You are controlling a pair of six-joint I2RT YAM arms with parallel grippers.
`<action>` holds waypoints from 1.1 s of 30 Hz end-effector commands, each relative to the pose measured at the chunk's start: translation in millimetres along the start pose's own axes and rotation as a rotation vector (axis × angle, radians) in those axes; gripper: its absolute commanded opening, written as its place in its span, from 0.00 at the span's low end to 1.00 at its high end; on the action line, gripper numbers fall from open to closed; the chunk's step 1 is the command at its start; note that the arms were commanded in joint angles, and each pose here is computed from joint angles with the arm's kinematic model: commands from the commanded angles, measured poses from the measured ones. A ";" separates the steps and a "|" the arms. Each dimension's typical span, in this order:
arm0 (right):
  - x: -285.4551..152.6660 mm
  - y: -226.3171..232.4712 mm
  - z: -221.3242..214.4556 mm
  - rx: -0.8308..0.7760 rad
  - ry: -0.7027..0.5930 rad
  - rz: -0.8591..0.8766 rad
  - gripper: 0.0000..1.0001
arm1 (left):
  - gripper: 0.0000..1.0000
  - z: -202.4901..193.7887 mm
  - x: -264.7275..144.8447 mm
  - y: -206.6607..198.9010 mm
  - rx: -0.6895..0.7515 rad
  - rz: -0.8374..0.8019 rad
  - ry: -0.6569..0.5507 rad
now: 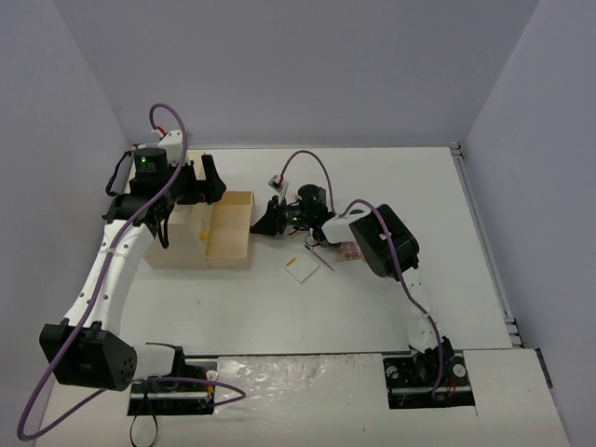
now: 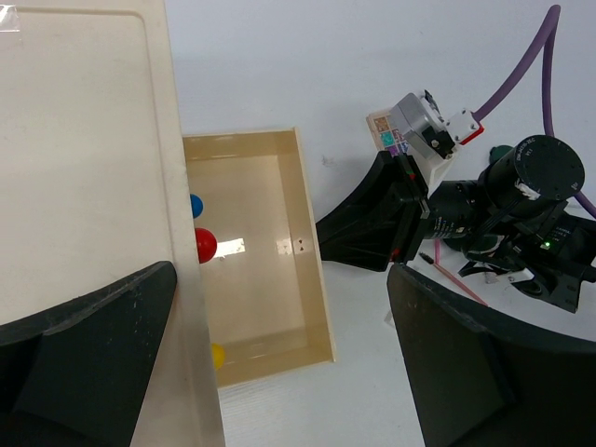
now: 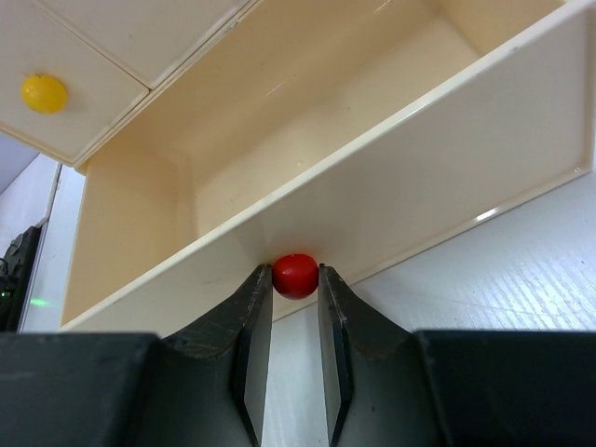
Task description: Organize the makeup
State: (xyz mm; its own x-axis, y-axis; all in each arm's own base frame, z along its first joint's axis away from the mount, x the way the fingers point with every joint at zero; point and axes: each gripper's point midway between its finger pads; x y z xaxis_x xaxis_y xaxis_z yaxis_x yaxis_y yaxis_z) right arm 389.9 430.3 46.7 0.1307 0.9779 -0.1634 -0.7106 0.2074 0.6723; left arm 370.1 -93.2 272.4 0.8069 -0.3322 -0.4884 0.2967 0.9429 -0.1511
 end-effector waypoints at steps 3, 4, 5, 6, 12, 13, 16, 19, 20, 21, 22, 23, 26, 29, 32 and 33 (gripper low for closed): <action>-21.0 16.6 60.5 -0.123 -0.101 -0.010 0.04 | 0.97 -5.6 -0.2 -6.2 -0.014 -0.024 0.021; -21.6 15.2 60.2 -0.121 -0.101 -0.012 0.04 | 0.97 -5.7 -0.2 -6.3 -0.013 -0.024 0.021; -22.0 14.1 59.5 -0.117 -0.099 -0.013 0.05 | 0.97 -5.7 -0.2 -6.2 -0.012 -0.024 0.021; -22.2 12.8 58.7 -0.113 -0.098 -0.015 0.05 | 0.97 -5.7 -0.2 -6.0 -0.012 -0.023 0.021; -24.1 11.5 55.9 -0.108 -0.096 -0.026 0.10 | 0.97 -8.0 2.1 -3.7 -0.016 -0.012 0.031; -25.3 12.8 57.2 -0.112 -0.099 -0.029 0.16 | 0.97 -8.3 2.4 -3.5 -0.016 -0.011 0.033; -30.7 16.7 64.1 -0.139 -0.110 -0.052 0.37 | 0.97 -7.3 1.3 -3.4 -0.014 -0.010 0.030; -39.7 18.4 73.8 -0.183 -0.106 -0.124 0.55 | 0.97 -3.2 -3.0 -2.7 -0.006 -0.001 0.010; -44.0 17.8 76.2 -0.197 -0.096 -0.161 0.59 | 0.97 -1.9 -4.7 -2.5 -0.002 0.003 0.004; -48.9 17.9 80.6 -0.218 -0.092 -0.201 0.63 | 0.97 -0.6 -6.0 -2.2 0.004 0.007 -0.001; -52.8 22.8 87.1 -0.238 -0.096 -0.221 0.65 | 0.97 1.2 -7.6 -1.8 0.008 0.009 -0.008; -58.2 21.8 89.4 -0.256 -0.087 -0.266 0.70 | 0.97 3.0 -9.3 -1.8 0.013 0.010 -0.015; -72.9 25.5 90.6 -0.315 -0.043 -0.395 0.85 | 0.97 7.0 -14.9 -1.4 0.029 0.018 -0.034; -92.2 21.0 73.7 -0.364 0.052 -0.579 0.93 | 0.97 12.7 -23.5 0.0 0.053 0.034 -0.058; -98.3 29.5 42.7 -0.344 0.119 -0.664 0.95 | 0.97 19.1 -35.9 4.5 0.082 0.072 -0.092; -102.4 31.7 31.5 -0.327 0.136 -0.690 0.96 | 0.97 22.1 -41.8 6.0 0.093 0.087 -0.108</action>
State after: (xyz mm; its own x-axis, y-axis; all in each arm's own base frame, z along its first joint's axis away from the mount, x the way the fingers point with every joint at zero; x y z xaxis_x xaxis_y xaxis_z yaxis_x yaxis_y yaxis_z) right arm 409.8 361.7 124.0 0.4857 0.7644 -0.4240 -0.7282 0.6222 0.2876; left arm 357.6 -86.8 273.2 0.8124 -0.3025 -0.4985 0.2843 0.9519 -0.1143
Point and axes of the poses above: each gripper's point midway between its finger pads, its own x axis out along the fingers, its own y axis along the line the jaws close on, z = x × y, and after that the axes turned 9 degrees about x, right-handed
